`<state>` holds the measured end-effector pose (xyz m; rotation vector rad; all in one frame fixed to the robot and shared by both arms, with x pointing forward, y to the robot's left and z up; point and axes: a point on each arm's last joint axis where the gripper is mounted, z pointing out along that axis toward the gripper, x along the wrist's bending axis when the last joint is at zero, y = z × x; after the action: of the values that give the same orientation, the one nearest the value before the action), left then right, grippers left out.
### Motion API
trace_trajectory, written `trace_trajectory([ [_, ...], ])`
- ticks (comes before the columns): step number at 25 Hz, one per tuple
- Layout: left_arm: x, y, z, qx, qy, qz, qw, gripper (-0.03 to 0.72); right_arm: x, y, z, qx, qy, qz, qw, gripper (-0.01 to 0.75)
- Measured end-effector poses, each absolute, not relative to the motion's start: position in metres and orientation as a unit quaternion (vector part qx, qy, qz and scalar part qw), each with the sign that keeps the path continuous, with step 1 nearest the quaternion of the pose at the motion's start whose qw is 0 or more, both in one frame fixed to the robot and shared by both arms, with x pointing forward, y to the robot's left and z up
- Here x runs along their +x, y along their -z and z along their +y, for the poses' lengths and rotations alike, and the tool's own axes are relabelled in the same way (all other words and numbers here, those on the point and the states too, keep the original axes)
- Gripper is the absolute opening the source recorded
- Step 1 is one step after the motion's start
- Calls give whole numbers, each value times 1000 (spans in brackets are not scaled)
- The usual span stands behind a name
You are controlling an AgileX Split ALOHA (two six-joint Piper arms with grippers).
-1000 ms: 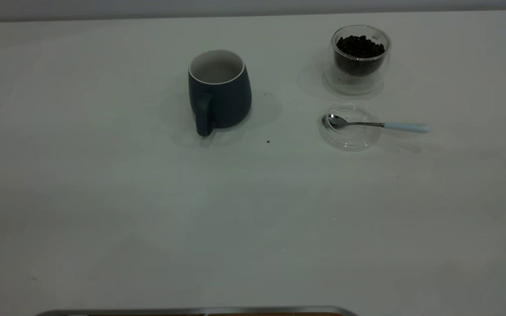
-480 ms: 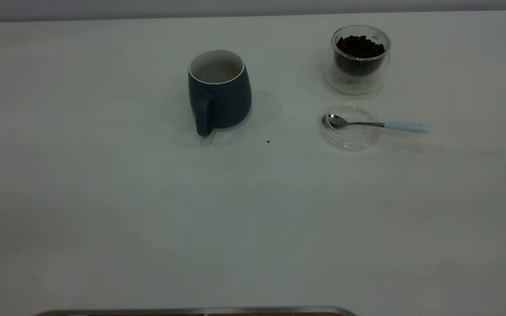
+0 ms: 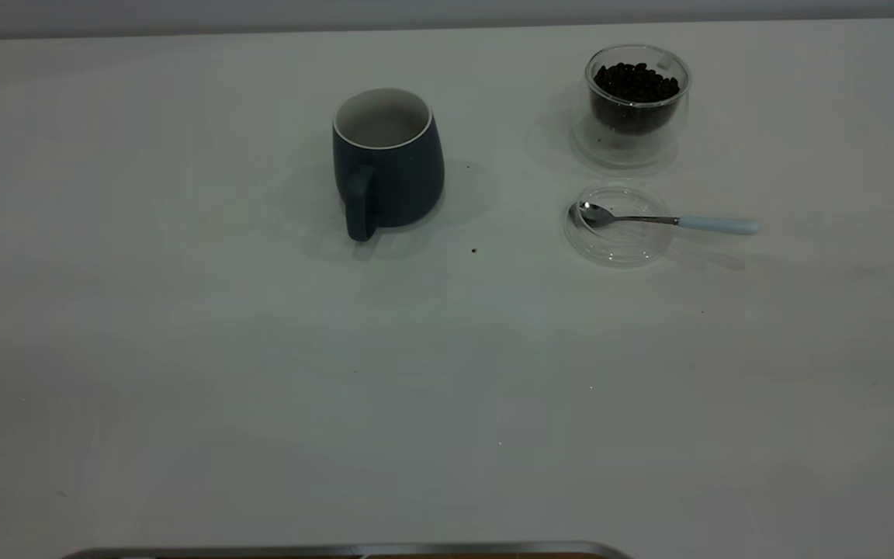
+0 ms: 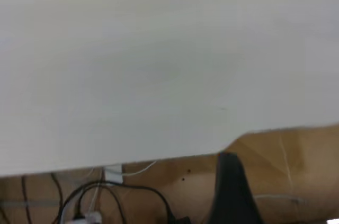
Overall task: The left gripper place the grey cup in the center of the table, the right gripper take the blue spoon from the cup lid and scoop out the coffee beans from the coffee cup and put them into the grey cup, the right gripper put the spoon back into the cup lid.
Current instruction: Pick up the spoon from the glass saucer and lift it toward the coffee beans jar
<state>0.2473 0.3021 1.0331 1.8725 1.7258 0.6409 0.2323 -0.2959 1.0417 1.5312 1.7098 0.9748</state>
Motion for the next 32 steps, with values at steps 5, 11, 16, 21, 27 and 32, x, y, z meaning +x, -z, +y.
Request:
trace_trajectory([
  [5,237,-1033,303,653,-271,653,271,567,232,-1042,-296,582,-371,650,318,238],
  [11,224,-1032,303,637,-303,642,301,567,232,-1042,-296,582,-371,650,318,238],
  [16,222,-1032,303,636,-305,641,303,567,232,-1042,-296,582,-371,650,318,238],
  [21,222,-1032,303,636,-305,641,303,567,232,-1042,-296,582,-371,650,318,238],
  [27,222,-1032,303,636,-305,641,303,567,232,-1042,-296,582,-371,650,318,238],
  [32,222,-1032,303,636,-305,641,303,567,232,-1042,-296,582,-370,650,319,238],
])
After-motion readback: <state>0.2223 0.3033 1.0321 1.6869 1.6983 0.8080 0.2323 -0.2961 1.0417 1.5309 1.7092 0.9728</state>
